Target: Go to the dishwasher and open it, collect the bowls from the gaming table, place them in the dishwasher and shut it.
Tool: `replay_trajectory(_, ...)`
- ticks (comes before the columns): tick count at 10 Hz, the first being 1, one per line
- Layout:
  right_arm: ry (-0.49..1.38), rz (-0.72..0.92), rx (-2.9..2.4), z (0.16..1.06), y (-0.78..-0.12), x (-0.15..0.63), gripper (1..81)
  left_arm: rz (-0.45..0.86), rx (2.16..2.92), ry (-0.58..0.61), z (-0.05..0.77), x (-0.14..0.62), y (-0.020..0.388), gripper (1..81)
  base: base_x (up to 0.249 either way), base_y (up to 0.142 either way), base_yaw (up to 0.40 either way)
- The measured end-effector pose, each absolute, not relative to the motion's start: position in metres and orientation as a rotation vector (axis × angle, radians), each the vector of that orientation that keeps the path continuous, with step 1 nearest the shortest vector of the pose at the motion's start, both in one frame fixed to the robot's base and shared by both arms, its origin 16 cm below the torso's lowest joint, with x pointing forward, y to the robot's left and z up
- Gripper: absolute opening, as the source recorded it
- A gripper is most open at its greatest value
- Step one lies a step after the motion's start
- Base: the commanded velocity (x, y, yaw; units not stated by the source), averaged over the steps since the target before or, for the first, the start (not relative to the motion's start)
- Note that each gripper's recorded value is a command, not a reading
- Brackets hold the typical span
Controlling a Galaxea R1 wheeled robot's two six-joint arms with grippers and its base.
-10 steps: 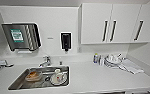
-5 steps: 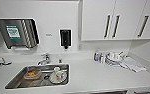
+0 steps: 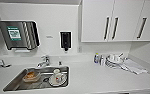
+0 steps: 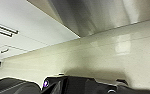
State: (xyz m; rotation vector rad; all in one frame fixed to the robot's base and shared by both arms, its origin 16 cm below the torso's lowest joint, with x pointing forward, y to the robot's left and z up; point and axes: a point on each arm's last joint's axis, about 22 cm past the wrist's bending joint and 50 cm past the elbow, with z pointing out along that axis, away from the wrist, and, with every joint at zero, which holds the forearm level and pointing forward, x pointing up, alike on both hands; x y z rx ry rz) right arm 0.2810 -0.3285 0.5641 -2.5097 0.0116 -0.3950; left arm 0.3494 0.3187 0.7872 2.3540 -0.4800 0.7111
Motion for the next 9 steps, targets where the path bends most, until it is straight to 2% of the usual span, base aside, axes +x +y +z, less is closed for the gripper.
replay_trajectory(2, 0.03, -0.404, -2.507, 0.555, -0.329, 0.289, 81.1, 0.707, 2.333, -0.513, 0.788, 0.348, 0.309, 81.1, 0.0, 0.0, 0.0)
replay_trajectory(4, 0.06, -0.361, -2.52, 0.537, -0.335, 0.287, 81.1, 0.641, 2.293, -0.547, 0.782, 0.342, 0.287, 81.1, 0.0, 0.0, 0.0)
replay_trajectory(9, 0.095, -0.283, -2.523, 0.489, -0.331, 0.3, 81.1, 0.533, 2.306, -0.534, 0.725, 0.361, 0.286, 81.1, 0.0, 0.0, 0.0)
